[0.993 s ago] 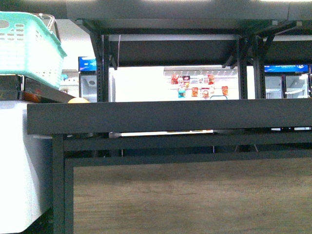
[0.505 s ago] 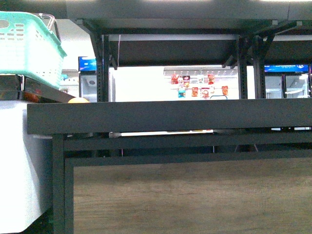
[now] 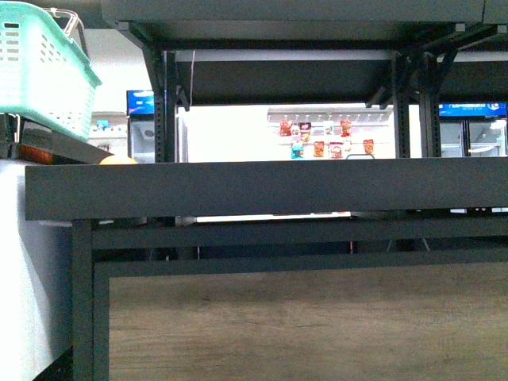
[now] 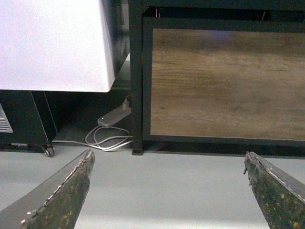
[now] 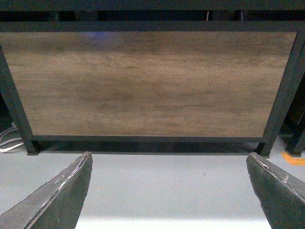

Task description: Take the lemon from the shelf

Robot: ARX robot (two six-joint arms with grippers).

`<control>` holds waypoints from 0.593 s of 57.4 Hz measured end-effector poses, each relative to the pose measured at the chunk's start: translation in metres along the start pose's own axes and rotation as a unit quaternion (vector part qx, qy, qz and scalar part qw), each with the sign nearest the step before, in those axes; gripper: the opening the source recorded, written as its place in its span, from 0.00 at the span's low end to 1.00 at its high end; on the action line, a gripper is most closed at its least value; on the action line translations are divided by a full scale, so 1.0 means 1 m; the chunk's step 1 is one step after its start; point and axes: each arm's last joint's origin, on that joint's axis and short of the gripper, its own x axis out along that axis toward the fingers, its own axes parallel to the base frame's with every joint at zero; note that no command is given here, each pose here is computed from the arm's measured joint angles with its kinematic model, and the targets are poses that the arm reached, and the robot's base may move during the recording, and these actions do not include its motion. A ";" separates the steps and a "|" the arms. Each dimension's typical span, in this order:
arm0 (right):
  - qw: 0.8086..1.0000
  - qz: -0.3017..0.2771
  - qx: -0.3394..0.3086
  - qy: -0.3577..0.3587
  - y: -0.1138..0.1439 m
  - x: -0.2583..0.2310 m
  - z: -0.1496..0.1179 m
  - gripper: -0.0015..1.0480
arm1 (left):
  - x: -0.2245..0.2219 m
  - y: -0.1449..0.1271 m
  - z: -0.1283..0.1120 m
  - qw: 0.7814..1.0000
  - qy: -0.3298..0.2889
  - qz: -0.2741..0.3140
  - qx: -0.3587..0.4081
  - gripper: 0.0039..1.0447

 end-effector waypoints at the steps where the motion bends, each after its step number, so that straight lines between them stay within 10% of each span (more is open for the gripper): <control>1: 1.000 0.000 0.000 0.000 0.000 0.000 0.000 0.93 | 0.000 0.000 0.000 1.000 0.000 -0.001 0.000 0.92; 34: 1.000 0.000 0.000 0.000 0.000 0.000 0.000 0.93 | 0.000 0.000 0.000 1.000 0.000 0.000 0.000 0.92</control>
